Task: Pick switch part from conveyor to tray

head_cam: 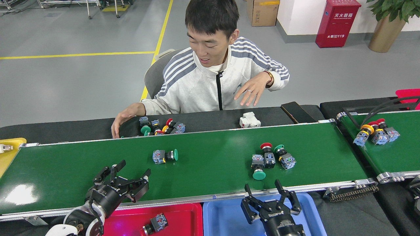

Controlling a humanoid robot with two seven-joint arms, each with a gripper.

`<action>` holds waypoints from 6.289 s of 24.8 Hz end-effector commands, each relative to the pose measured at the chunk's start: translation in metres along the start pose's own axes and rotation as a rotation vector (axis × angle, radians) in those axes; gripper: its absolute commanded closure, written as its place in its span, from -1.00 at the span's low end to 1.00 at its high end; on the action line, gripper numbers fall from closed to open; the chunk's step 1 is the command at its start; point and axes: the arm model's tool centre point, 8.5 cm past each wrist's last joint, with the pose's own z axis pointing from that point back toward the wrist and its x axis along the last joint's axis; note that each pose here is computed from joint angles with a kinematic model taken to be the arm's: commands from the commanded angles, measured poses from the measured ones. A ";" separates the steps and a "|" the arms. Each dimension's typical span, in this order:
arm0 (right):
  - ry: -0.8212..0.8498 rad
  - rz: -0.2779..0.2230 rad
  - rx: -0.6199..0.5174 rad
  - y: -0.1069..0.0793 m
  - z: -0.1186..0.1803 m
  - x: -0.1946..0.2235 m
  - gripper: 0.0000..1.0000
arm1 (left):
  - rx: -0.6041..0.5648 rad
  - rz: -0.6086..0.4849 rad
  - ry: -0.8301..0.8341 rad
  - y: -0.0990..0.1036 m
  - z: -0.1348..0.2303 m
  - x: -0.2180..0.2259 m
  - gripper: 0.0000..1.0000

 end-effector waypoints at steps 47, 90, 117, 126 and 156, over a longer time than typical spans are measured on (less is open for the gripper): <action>-0.597 0.012 0.009 -0.002 0.051 0.079 -1.00 | 0.006 0.000 -0.231 -0.016 0.101 0.057 -0.50; 0.214 0.016 0.054 -0.016 -0.058 -0.118 -0.97 | 0.052 0.043 0.136 0.020 0.031 0.080 -1.00; -0.529 0.062 0.000 -0.010 -0.001 0.028 0.94 | -0.030 0.089 0.249 0.008 -0.019 0.064 -1.00; -0.850 -0.004 0.107 0.038 0.062 0.112 -0.98 | -0.063 0.103 0.404 0.016 -0.047 0.022 -1.00; 0.321 -0.040 -0.091 0.006 0.086 -0.156 -0.86 | 0.027 0.021 -0.226 -0.022 0.126 0.066 -1.00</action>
